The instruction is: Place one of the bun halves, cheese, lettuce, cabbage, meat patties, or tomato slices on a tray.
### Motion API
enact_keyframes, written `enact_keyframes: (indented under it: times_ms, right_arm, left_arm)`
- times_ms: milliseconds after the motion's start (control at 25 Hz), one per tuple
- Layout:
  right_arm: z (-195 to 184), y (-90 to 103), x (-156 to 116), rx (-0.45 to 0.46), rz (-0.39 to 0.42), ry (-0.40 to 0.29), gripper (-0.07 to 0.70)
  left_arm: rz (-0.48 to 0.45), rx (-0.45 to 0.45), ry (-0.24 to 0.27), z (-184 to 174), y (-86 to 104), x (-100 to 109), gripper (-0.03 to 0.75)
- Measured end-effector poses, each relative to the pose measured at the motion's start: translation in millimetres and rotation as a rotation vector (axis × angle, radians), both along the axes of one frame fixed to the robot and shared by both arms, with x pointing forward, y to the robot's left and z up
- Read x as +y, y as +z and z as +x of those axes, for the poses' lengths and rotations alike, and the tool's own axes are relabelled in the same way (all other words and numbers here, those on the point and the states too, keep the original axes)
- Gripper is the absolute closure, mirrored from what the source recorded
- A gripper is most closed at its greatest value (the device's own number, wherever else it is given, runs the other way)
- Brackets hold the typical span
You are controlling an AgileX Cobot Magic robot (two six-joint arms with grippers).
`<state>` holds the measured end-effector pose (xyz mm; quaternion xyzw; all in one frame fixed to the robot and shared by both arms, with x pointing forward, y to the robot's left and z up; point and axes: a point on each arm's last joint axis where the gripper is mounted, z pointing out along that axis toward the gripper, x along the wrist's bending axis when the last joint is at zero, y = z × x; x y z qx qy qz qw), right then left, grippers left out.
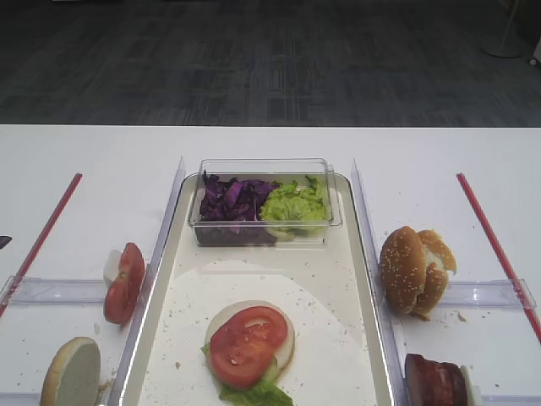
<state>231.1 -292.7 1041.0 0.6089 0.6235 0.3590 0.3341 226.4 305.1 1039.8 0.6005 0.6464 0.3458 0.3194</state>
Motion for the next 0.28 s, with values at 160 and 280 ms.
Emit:
enact_keyframes:
  times_ms: [160,280]
  right_arm:
    - [0.0,0.0,0.0,0.0,0.0,0.0,0.205]
    - [0.0,0.0,0.0,0.0,0.0,0.0,0.204]
  left_arm:
    - [0.0,0.0,0.0,0.0,0.0,0.0,0.17]
    - [0.0,0.0,0.0,0.0,0.0,0.0,0.17]
